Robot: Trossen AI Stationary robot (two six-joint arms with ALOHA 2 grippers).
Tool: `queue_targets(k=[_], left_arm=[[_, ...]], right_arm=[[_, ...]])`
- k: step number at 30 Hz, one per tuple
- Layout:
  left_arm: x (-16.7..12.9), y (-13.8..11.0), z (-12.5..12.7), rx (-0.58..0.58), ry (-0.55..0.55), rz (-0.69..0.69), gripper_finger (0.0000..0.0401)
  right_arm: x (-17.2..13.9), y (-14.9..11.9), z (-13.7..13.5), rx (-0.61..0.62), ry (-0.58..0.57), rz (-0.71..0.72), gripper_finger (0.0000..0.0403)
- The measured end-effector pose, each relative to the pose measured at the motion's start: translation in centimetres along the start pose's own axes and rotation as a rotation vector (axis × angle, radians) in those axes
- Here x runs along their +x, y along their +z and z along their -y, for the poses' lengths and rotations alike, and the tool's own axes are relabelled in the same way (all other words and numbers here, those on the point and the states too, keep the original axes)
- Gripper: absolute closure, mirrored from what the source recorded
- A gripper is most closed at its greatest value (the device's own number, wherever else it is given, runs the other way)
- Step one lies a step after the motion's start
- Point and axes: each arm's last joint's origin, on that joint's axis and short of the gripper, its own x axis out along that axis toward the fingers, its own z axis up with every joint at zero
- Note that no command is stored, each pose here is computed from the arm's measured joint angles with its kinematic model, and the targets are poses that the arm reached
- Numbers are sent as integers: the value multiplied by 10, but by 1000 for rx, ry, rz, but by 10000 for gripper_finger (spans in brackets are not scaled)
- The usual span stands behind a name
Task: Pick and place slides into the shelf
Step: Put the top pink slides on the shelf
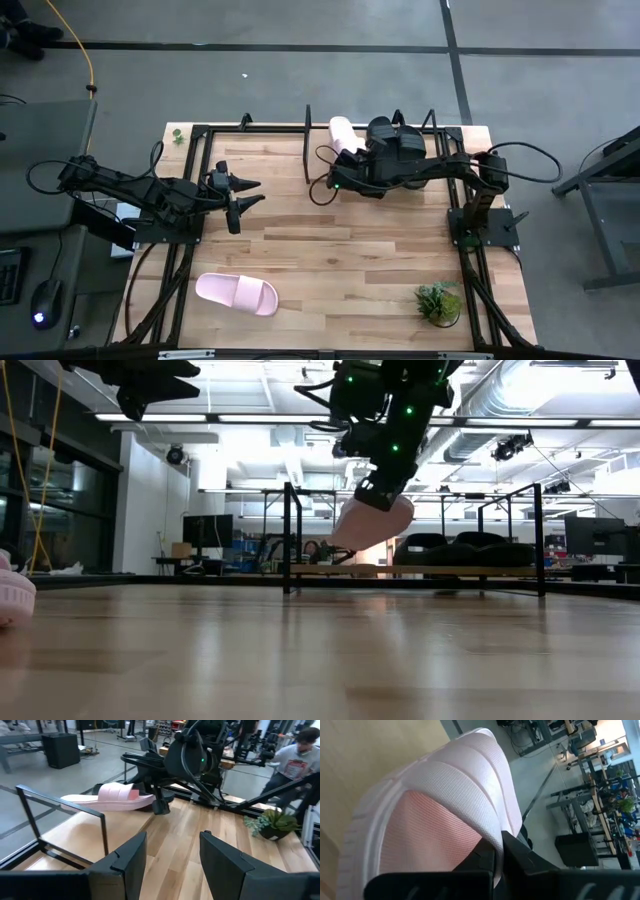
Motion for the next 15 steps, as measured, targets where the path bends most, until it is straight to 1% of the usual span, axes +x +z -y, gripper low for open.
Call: queue_targets(k=[4,8,12,15], left_arm=[[0,0,0,0,16,5,233],[0,1,-1,2,33,11,233],[0,1,-1,2,33,17,233],[0,1,-1,1,33,18,233]], right_arm=[[5,1,0,-35,-3,-4,403],[10,7,-3,-42,1,-4,403],[13,24,-6,-67,-2,-14,403],[14,35,-7,-89,-39,-53,403]])
